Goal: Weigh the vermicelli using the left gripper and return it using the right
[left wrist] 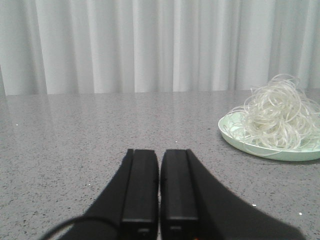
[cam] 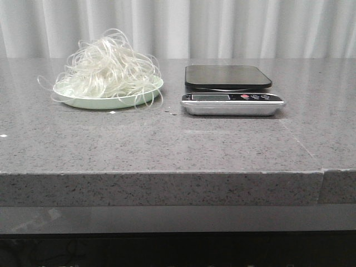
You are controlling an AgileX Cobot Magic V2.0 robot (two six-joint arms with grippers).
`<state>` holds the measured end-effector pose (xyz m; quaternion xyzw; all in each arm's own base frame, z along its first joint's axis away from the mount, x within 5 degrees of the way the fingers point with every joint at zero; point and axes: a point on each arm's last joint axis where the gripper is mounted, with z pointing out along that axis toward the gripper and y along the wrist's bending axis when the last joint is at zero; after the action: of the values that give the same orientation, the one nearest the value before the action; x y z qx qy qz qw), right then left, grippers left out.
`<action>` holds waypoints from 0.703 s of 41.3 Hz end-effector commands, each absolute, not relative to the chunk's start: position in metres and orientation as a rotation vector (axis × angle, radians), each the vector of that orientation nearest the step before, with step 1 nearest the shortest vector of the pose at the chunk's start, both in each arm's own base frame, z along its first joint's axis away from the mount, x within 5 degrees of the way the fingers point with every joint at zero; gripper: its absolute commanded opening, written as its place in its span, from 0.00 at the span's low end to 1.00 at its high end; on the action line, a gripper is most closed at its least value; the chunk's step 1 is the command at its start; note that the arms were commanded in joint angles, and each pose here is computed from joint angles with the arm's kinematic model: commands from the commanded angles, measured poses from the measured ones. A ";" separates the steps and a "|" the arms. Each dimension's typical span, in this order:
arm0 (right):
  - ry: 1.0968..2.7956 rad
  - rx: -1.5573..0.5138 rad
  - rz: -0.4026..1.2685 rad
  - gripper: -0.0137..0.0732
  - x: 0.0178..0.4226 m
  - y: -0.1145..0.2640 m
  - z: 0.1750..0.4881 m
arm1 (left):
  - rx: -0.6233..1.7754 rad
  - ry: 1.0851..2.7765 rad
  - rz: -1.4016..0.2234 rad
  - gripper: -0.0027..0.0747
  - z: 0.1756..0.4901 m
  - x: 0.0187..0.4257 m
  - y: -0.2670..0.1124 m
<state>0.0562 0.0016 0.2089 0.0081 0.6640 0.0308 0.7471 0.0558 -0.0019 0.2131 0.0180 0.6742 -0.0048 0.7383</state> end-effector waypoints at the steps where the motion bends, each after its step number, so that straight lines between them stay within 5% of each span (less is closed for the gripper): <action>1: 1.342 0.008 0.052 0.34 0.053 0.001 0.220 | 0.024 1.394 -0.019 0.22 0.218 0.054 -0.001; 29: 1.329 0.008 0.052 0.34 0.053 0.001 0.221 | 0.022 1.371 -0.019 0.22 0.220 0.053 -0.001</action>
<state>0.0562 0.0016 0.2089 0.0081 0.6640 0.0308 0.7471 0.0558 -0.0019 0.2131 0.0180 0.6742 -0.0048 0.7383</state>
